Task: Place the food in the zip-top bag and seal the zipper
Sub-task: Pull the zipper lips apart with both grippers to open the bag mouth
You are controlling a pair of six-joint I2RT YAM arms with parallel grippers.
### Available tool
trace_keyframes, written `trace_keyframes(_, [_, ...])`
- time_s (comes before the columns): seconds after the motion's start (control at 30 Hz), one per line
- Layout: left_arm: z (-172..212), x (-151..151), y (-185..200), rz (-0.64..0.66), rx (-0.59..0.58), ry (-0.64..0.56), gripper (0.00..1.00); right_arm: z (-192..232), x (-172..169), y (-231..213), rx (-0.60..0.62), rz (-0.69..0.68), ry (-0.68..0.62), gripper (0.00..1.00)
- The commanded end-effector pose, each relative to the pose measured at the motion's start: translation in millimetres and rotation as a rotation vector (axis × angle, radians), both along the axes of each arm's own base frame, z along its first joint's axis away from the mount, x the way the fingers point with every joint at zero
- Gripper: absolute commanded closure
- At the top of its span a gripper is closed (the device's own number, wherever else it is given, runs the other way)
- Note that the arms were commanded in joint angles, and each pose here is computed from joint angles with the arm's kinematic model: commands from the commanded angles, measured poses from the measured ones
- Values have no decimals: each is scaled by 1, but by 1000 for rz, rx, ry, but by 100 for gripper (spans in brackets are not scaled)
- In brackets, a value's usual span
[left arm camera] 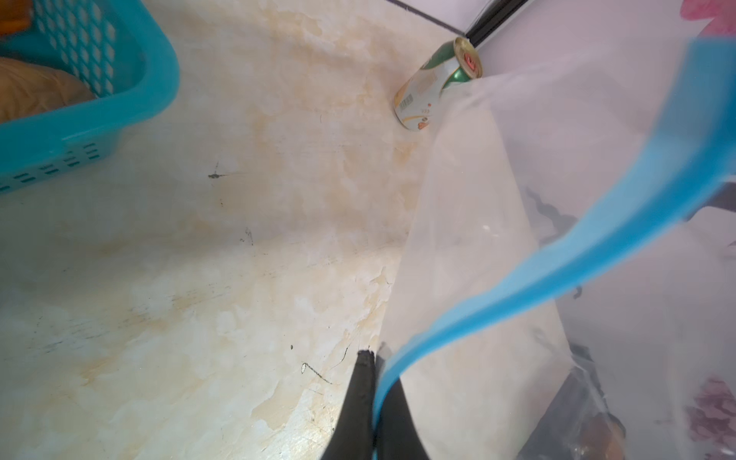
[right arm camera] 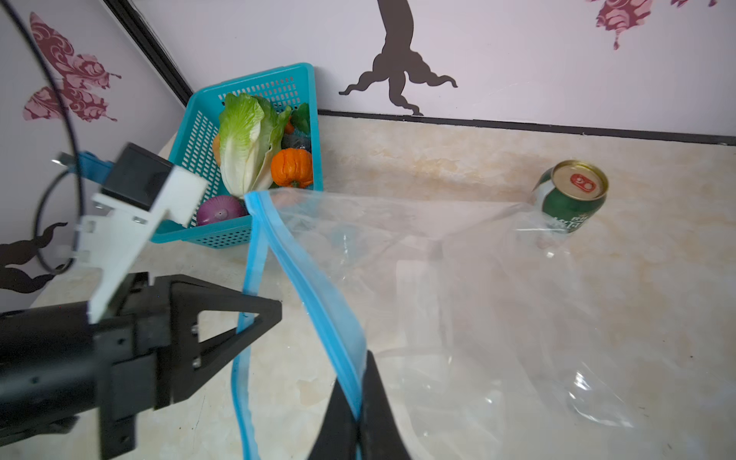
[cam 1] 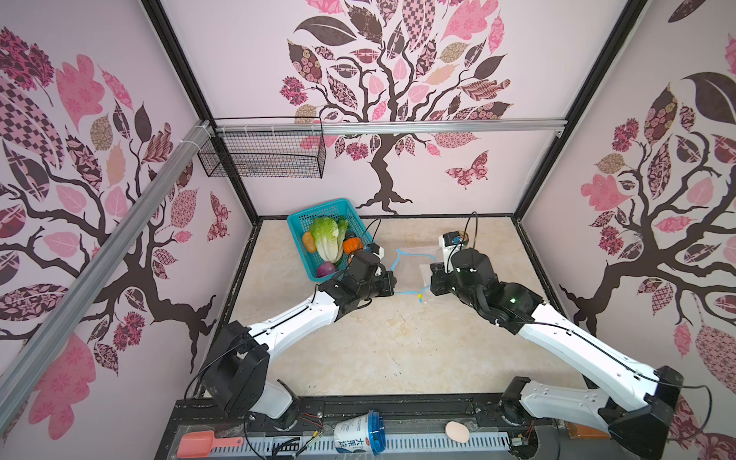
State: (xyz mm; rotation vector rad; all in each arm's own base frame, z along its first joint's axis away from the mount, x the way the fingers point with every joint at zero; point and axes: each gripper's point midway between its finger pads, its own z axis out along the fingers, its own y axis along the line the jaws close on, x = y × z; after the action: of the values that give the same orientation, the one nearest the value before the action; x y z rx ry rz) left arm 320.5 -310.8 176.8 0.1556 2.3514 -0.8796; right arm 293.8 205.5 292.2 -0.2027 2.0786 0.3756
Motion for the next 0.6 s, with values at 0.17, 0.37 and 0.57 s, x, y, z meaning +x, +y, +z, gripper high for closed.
trace_keyframes(0.17, [-22,-17,-31,-136,60,44,100,-40,-9,-7,-38,-31,134,100])
trace_keyframes(0.37, [-27,-11,-18,-87,86,56,52,-89,10,-6,-87,-79,186,100])
trace_keyframes(0.57, [1,10,18,10,43,18,21,-103,26,-5,-27,-82,187,100])
